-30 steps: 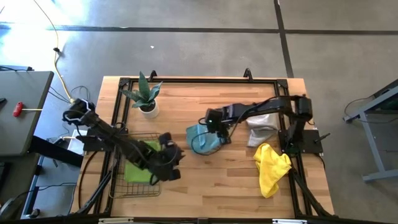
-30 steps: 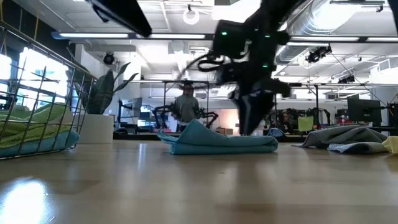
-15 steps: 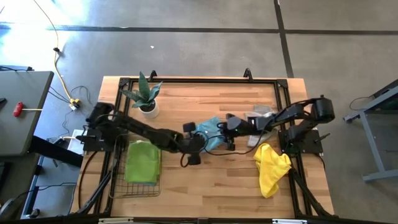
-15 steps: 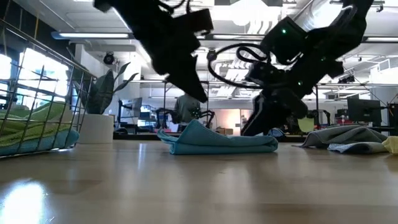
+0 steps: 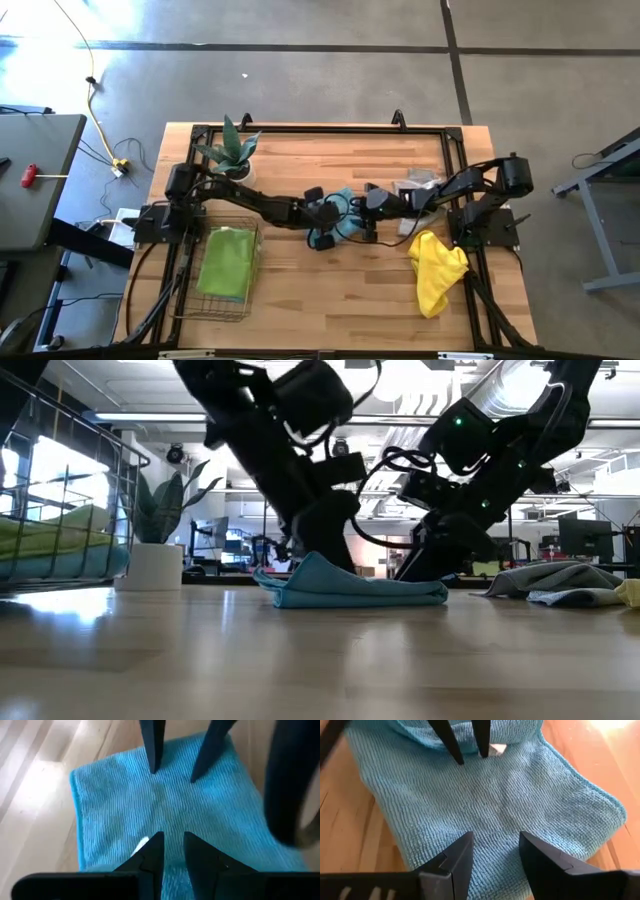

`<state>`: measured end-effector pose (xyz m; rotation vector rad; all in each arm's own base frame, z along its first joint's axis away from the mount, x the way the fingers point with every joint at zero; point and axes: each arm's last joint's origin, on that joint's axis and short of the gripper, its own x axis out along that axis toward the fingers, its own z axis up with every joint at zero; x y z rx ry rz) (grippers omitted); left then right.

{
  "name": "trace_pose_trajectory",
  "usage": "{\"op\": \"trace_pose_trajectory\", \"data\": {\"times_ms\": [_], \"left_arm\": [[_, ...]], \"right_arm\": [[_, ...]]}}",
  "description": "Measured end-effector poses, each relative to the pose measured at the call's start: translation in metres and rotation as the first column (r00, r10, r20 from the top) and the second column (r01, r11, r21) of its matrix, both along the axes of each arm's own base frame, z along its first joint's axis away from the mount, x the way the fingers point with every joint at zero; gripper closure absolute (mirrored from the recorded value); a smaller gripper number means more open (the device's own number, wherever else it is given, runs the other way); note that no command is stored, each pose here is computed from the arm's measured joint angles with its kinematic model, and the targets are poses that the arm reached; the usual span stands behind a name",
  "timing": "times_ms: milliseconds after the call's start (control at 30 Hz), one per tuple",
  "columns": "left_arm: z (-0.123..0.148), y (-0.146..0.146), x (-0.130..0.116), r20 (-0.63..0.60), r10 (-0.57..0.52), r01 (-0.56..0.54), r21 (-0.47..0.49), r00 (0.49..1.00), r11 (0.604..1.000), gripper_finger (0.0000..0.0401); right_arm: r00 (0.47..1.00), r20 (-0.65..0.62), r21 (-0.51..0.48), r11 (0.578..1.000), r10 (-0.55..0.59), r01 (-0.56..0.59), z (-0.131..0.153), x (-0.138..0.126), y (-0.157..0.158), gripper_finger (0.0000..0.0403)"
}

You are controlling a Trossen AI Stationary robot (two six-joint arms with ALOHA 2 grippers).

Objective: Fold microfiber towels
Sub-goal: Fold the blue microfiber towel

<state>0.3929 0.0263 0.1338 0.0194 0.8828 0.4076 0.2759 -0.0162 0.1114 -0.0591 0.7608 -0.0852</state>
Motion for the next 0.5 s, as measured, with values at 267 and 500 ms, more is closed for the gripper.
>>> {"op": "trace_pose_trajectory", "data": {"times_ms": [267, 500], "left_arm": [[0.024, -0.001, -0.017, -0.144, 0.010, -0.009, 0.005, 0.990, 1.000, 0.0337], [0.037, -0.002, -0.020, -0.123, 0.009, -0.009, 0.003, 0.992, 1.000, 0.0337]], "right_arm": [[1.000, -0.007, -0.026, 0.999, -0.028, 0.028, -0.001, 0.000, -0.001, 0.0250], [0.999, 0.004, -0.023, 0.999, -0.040, 0.040, 0.000, 0.000, -0.002, 0.0250]]}}
